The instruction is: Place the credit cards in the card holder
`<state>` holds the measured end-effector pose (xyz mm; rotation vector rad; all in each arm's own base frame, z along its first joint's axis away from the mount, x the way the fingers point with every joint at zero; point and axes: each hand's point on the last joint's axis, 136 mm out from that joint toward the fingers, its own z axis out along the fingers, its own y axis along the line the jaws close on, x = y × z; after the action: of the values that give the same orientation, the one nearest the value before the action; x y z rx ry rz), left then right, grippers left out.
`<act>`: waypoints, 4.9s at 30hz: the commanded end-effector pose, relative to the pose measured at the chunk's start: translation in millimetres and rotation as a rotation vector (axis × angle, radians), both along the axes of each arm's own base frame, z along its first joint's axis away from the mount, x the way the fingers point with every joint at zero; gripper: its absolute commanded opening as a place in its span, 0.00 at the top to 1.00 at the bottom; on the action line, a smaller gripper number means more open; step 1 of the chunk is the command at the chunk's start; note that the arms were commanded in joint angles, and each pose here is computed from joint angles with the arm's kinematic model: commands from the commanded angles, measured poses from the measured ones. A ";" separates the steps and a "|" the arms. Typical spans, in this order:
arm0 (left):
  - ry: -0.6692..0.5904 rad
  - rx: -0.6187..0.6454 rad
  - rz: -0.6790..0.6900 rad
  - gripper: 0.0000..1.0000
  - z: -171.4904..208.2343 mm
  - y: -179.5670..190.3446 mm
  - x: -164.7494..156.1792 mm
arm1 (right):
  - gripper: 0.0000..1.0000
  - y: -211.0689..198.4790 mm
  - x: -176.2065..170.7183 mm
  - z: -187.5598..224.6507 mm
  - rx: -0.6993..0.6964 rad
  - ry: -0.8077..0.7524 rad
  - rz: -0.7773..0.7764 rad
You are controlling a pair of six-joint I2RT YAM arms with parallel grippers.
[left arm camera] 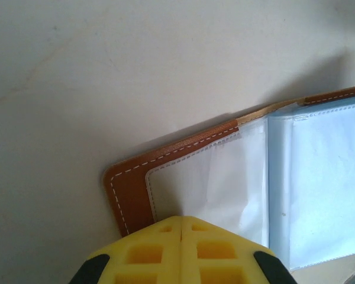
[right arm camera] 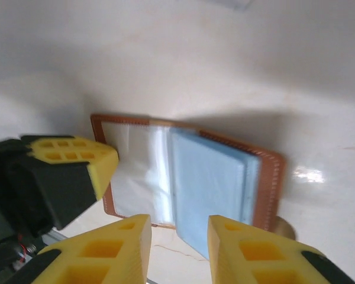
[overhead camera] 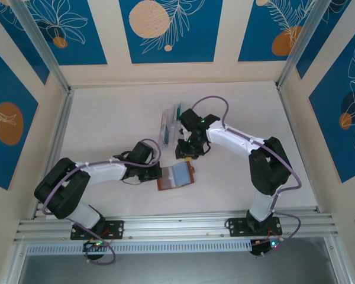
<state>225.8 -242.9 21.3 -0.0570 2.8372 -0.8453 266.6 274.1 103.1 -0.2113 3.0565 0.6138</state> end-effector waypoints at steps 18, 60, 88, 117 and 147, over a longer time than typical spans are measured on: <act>0.033 0.073 0.005 1.00 -17.2 17.2 -17.5 | 0.84 57.6 75.1 31.3 -0.052 -0.152 0.099; 0.031 0.071 0.016 1.00 -20.5 20.2 -20.7 | 0.65 23.6 111.7 33.5 -0.150 -0.231 0.074; 0.033 0.064 0.020 1.00 -19.7 19.3 -21.0 | 0.59 27.7 124.2 -15.3 -0.127 -0.120 0.099; 0.039 0.067 0.026 1.00 -22.0 20.4 -22.0 | 0.61 37.5 118.5 -4.2 -0.045 -0.104 0.116; 0.045 0.066 0.029 1.00 -24.8 20.6 -23.6 | 0.78 32.3 120.4 14.8 -0.004 -0.115 0.093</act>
<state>222.9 -240.2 20.1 -0.0743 2.7926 -0.8690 393.6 304.6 90.0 -0.3615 2.9897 0.5140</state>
